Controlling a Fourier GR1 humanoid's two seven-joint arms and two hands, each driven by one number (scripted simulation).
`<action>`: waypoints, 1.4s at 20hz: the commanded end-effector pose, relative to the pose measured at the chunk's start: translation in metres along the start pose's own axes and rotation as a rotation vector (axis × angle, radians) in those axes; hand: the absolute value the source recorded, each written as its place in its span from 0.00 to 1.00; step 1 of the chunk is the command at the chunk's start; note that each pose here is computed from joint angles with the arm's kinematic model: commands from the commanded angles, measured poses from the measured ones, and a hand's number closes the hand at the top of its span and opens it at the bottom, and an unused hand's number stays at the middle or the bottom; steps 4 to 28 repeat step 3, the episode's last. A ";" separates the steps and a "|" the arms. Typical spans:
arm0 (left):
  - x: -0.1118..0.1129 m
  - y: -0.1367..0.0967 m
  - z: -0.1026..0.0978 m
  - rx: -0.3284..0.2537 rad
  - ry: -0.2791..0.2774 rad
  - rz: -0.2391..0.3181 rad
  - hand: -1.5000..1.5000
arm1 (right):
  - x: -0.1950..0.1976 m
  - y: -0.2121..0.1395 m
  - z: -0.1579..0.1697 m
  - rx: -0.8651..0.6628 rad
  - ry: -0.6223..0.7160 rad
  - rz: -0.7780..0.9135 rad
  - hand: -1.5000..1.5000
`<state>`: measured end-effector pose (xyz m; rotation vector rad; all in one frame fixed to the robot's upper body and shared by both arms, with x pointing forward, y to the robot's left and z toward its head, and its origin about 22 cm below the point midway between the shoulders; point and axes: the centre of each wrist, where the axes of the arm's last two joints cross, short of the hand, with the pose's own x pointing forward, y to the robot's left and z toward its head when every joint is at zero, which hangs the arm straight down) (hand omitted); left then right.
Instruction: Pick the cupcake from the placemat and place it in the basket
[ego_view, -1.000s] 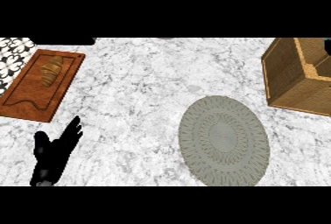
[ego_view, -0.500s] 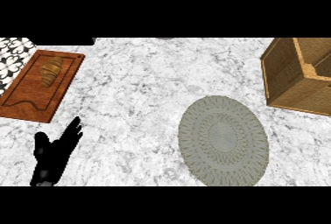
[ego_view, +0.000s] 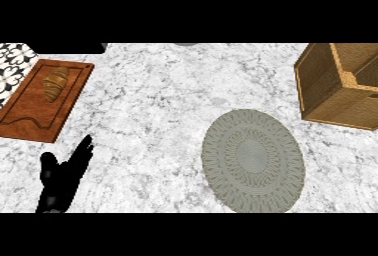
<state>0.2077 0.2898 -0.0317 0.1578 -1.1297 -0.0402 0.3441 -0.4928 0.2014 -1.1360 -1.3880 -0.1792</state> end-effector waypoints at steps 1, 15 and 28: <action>0.000 -0.001 -0.002 0.002 0.112 0.022 0.50 | -0.016 -0.046 -0.004 -0.049 0.062 0.005 0.00; -0.030 0.004 0.006 0.007 0.128 -0.003 0.50 | -0.032 -0.055 -0.002 -0.063 0.064 -0.032 0.00; -0.030 0.004 0.006 0.007 0.128 -0.003 0.50 | -0.032 -0.055 -0.002 -0.063 0.064 -0.032 0.00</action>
